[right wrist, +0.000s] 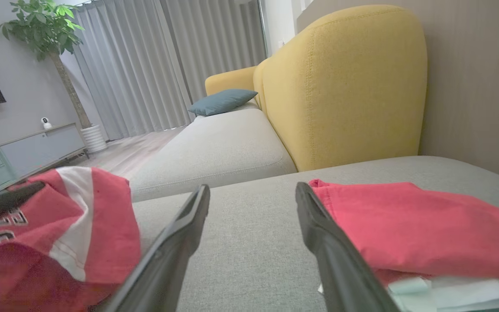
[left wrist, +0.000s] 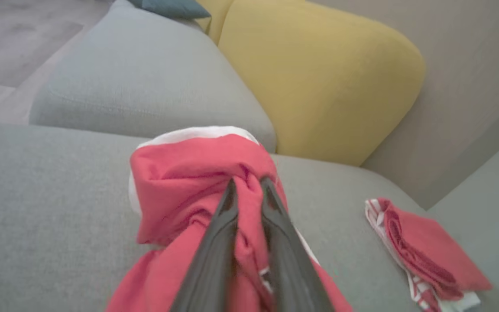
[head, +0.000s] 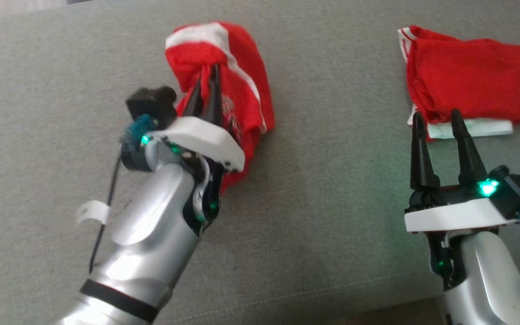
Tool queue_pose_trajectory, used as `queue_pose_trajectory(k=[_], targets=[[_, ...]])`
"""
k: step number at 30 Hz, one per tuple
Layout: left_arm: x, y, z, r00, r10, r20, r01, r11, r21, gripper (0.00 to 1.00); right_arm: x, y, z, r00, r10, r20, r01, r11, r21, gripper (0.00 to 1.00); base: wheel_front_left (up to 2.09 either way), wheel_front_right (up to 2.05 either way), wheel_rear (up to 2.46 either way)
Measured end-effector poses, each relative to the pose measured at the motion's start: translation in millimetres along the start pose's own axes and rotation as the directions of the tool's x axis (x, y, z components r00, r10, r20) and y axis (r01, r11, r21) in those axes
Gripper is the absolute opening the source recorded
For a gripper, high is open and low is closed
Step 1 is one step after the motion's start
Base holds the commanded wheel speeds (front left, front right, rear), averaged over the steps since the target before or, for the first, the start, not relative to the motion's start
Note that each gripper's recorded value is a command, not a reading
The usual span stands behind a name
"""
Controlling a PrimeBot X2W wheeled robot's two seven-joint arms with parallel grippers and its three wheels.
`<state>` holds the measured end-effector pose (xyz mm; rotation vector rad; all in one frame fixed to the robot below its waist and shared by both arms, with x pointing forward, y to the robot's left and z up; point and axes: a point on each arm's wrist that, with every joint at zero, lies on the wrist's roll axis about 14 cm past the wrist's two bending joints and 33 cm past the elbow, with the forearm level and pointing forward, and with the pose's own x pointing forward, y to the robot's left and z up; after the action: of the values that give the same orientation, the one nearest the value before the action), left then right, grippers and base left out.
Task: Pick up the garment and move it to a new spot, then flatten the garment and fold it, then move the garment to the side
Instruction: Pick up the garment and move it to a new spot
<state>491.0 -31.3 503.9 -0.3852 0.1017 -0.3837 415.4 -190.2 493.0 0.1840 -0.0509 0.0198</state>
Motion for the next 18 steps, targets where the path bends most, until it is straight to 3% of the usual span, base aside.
queue_pose_trajectory(k=[1,8,18], targets=[[-1,-2,-11,1.000,-0.009,-0.030,0.009,1.000,0.014,1.00,-1,-2,0,1.000,-0.005,-0.001,0.005,1.000,-0.002,1.00,0.00,0.00,0.00],[-2,5,-16,0.999,0.000,-0.042,0.001,0.999,0.034,1.00,1,-6,-2,1.000,-0.017,-0.006,0.017,1.000,-0.001,1.00,0.00,0.00,0.00],[-15,53,68,0.976,0.100,0.193,-0.121,0.988,0.101,1.00,14,20,-9,0.998,0.054,-0.016,-0.054,0.998,0.013,1.00,0.00,0.00,0.00]])
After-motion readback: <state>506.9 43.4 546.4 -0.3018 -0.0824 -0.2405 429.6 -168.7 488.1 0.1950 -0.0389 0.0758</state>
